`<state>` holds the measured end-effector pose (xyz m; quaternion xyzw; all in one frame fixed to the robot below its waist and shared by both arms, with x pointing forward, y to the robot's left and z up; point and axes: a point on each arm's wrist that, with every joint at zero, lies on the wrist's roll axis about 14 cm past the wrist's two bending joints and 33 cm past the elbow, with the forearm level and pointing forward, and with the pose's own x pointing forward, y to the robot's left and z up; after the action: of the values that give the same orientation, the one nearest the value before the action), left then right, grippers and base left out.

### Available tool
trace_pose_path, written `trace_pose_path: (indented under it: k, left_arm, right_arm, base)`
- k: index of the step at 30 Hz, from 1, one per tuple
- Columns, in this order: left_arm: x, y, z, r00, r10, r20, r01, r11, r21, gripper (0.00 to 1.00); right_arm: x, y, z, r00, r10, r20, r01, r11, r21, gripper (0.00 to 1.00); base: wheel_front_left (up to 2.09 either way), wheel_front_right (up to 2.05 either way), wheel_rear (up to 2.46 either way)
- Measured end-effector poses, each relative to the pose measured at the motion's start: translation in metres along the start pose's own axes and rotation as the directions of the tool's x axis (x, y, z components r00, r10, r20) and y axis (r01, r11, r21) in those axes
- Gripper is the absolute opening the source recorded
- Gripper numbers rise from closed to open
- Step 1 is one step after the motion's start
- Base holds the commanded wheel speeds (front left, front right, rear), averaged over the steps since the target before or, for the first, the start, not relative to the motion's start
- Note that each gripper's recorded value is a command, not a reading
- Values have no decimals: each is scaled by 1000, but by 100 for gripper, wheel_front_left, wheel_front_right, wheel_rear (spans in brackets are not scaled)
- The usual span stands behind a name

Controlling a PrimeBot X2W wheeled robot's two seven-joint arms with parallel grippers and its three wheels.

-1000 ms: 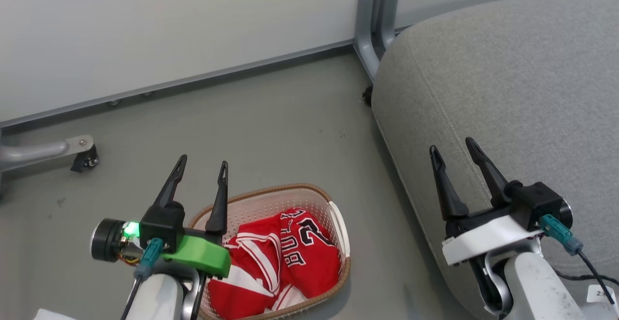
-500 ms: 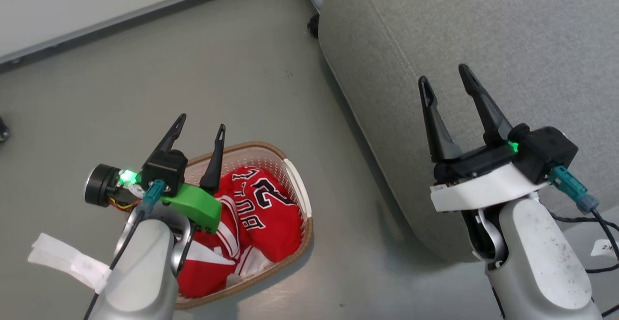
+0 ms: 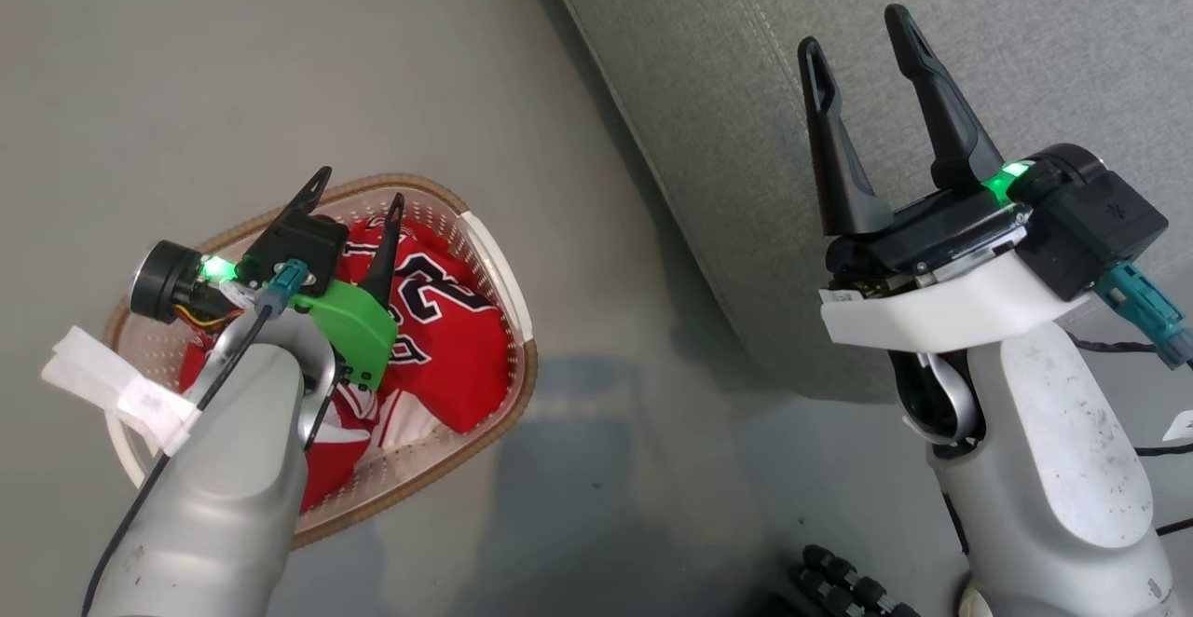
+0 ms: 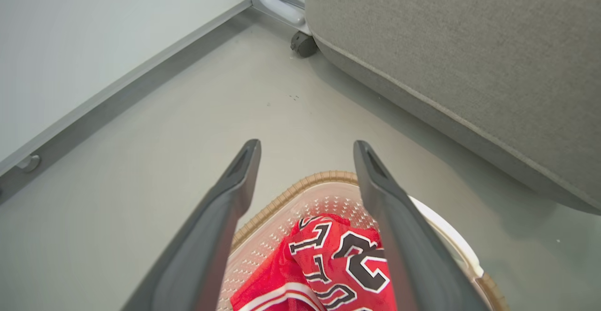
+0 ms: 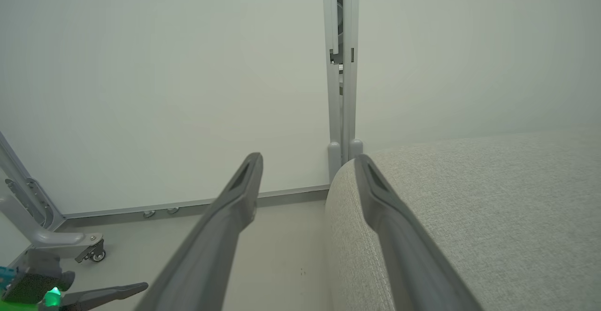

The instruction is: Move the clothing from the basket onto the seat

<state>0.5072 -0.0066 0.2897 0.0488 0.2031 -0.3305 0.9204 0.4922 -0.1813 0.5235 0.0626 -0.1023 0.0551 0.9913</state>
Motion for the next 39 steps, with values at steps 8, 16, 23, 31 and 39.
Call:
trace_pose_path:
  k: [8, 16, 23, 31, 39]
  left_arm:
    - [26, -11, -68, 985, -74, -157, 70, 997, -29, 100]
    - [38, -16, -126, 951, -113, -287, 97, 993, -70, 100]
    - [43, -19, -166, 917, -131, -376, 92, 988, -120, 100]
    - [44, -24, -194, 885, -149, -440, 83, 983, -165, 100]
    - [27, -18, -213, 846, -145, -514, 60, 982, -178, 0]
  right_arm:
    - [9, -11, -37, 998, -10, -62, 9, 1000, -13, 100]
    - [12, -17, -73, 992, -14, -124, 13, 1000, -14, 100]
    - [11, -22, -100, 985, -21, -171, 20, 1000, -11, 100]
    - [11, -18, -124, 979, -4, -205, 1, 1000, -18, 100]
    - [13, 2, -146, 973, 48, -225, -46, 999, 15, 100]
  base:
    - [0, 0, 0]
    - [0, 0, 0]
    - [0, 0, 0]
    - [13, 13, 13]
    - [3, 3, 3]
